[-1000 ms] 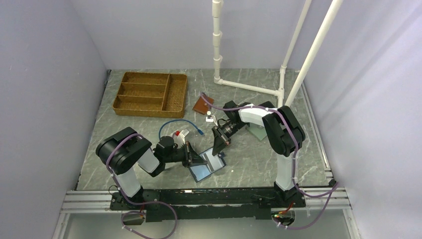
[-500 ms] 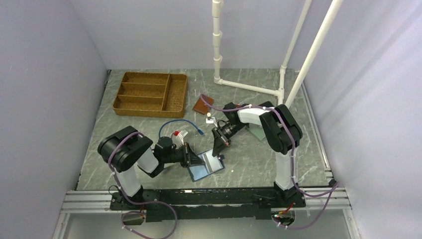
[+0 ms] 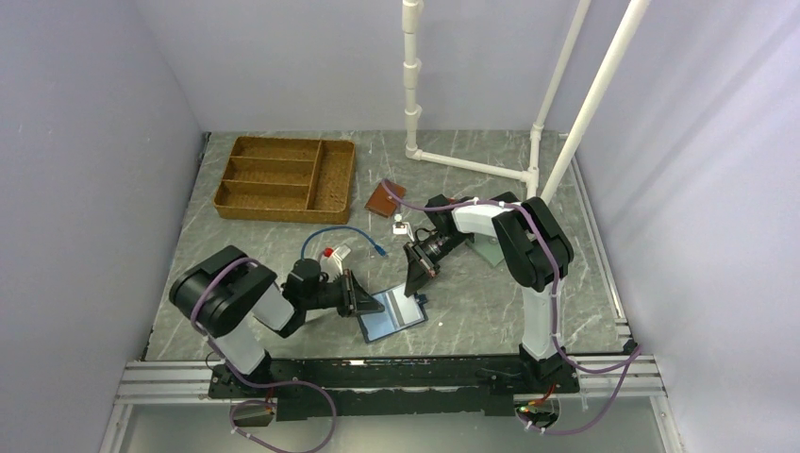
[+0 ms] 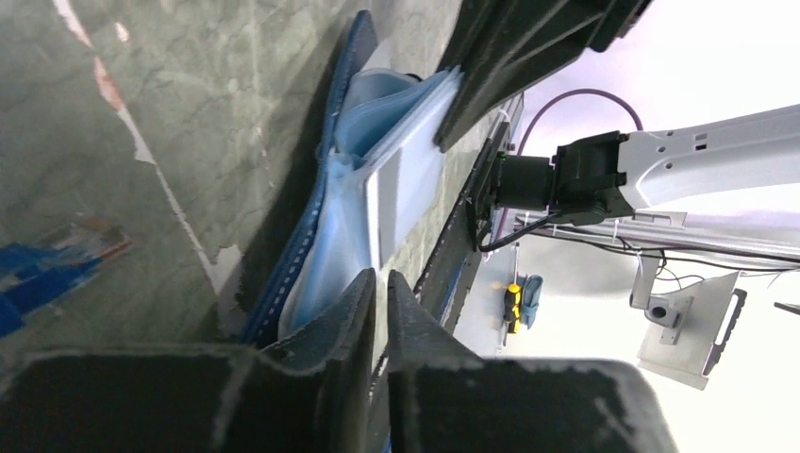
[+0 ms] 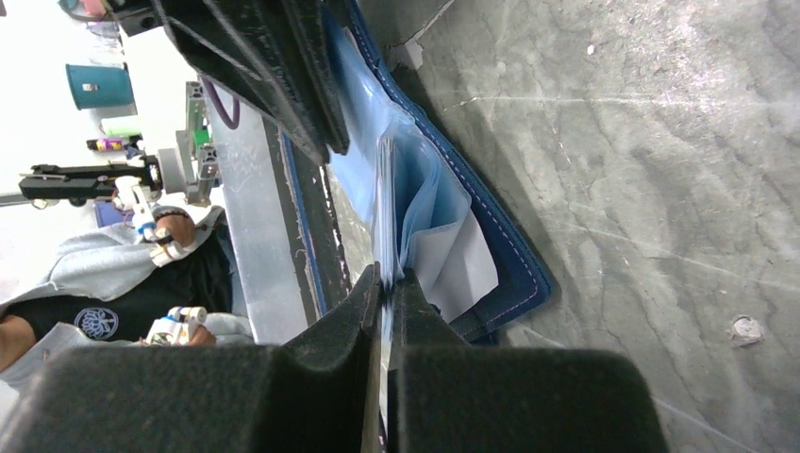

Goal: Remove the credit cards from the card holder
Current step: Move the credit card to the storage box.

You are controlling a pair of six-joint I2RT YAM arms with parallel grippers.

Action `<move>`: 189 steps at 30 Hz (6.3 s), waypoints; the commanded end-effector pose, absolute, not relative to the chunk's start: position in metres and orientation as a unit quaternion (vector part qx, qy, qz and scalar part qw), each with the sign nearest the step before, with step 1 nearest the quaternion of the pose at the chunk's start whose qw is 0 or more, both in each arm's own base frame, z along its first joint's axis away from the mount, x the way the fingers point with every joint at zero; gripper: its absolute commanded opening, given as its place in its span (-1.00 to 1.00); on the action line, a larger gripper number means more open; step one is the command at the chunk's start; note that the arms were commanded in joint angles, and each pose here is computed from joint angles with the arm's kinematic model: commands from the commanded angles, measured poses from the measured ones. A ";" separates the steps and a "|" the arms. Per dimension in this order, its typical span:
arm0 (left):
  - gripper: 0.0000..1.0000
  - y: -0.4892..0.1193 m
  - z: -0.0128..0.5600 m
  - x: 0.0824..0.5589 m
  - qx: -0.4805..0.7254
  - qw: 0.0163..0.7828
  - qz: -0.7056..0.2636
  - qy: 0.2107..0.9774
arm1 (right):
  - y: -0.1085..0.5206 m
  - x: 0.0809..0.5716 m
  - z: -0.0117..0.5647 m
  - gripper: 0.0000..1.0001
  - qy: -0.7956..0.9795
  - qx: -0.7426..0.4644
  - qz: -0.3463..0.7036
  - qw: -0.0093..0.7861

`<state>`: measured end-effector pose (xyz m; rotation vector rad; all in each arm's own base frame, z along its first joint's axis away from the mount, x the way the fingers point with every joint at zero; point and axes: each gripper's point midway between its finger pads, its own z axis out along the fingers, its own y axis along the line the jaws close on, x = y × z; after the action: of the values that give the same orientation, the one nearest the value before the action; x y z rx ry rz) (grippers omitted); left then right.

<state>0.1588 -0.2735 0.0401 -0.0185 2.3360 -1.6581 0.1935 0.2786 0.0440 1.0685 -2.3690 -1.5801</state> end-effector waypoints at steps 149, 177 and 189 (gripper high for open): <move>-1.00 -0.292 0.123 0.154 0.186 0.185 -0.545 0.796 | 0.289 0.184 0.109 0.45 -0.663 0.555 -0.485 -0.129; 0.99 -0.245 0.150 0.200 -0.127 0.259 -0.559 0.778 | 0.274 0.208 0.155 -1.00 -0.649 0.607 -0.376 -0.262; 0.87 -0.266 0.190 0.228 -0.330 0.132 -0.574 0.737 | 0.268 0.234 0.175 -1.00 -0.605 0.622 -0.197 -0.456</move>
<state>0.2130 -0.2537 0.1650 -0.7391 2.1619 -1.6219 0.2087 0.2606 0.1634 2.6413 -2.6633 -1.1590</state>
